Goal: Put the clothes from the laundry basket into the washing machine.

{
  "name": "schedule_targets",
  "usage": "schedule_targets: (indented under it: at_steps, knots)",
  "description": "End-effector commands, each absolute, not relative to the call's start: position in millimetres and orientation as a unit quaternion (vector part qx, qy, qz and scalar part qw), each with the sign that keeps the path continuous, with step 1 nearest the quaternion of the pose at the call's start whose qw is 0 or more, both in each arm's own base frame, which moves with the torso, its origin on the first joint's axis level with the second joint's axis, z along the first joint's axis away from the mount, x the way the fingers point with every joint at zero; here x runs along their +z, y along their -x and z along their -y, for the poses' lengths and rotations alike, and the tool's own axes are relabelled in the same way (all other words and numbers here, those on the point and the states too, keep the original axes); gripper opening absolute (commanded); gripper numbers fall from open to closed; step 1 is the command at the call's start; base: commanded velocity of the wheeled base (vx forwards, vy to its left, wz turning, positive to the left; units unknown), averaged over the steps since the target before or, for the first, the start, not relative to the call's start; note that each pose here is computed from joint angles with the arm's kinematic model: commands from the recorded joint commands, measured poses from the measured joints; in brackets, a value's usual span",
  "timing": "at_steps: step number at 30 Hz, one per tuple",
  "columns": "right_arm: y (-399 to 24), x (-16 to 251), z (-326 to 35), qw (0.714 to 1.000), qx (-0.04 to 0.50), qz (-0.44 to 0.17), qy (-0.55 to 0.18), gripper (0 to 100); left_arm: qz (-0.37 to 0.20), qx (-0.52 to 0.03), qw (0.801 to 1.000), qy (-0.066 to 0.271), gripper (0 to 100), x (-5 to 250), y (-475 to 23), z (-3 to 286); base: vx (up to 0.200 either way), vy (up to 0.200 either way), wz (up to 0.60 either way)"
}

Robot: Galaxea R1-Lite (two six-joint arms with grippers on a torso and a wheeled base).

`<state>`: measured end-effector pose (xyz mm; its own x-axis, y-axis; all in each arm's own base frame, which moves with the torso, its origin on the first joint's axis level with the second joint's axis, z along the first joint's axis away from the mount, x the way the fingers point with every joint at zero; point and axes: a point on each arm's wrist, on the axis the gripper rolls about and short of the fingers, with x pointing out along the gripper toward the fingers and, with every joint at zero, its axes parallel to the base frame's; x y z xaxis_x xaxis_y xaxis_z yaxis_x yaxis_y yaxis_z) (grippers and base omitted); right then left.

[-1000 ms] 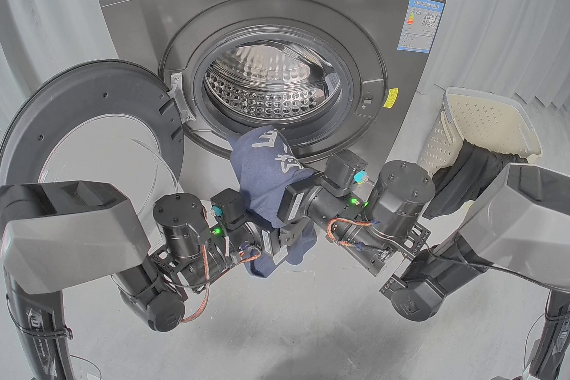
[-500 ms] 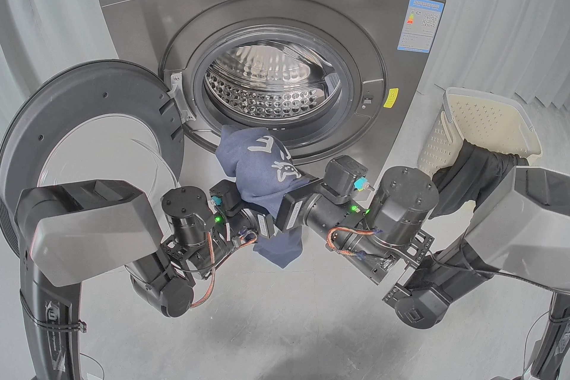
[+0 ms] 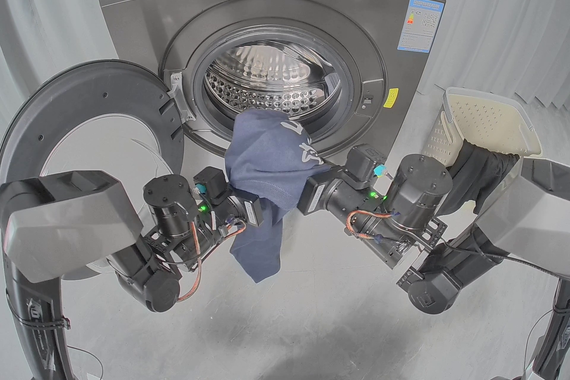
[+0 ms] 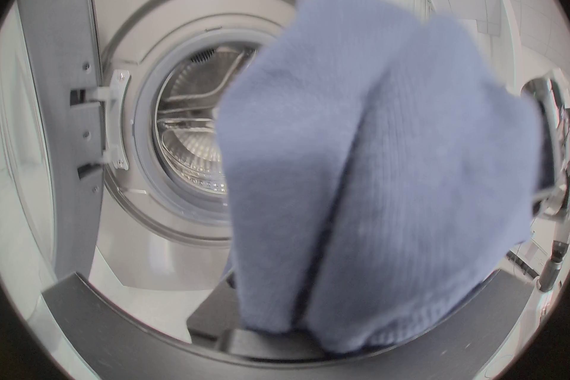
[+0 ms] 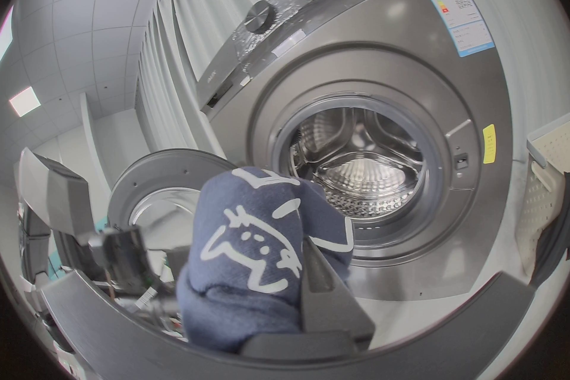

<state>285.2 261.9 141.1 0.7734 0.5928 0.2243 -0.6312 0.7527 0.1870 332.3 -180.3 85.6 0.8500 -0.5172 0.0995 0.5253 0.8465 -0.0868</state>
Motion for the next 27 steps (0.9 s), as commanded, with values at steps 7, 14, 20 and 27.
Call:
schedule_targets:
  at_steps: [7,14,20,27]
  knots:
    - [-290.1,110.3,-243.6,0.947,0.302,0.024,-0.104,0,0.1,-0.269,0.954,0.087,0,152.1,-290.6,158.6,0.0,0.0,0.0]
    - [-281.9,85.6,-261.4,0.942,0.324,-0.004,-0.092,0,0.112,-0.275,0.95,0.095,0,166.6,-268.0,158.7,0.0,0.0,0.0]
    - [-275.2,92.0,-265.6,0.937,0.336,0.009,-0.096,0,0.111,-0.279,0.949,0.096,0,168.5,-260.6,157.0,0.0,0.0,0.0]
    - [-239.2,108.3,-234.5,0.929,0.365,-0.003,-0.063,100,0.082,-0.277,0.954,0.077,0,157.6,-242.6,145.8,0.0,0.0,0.0]
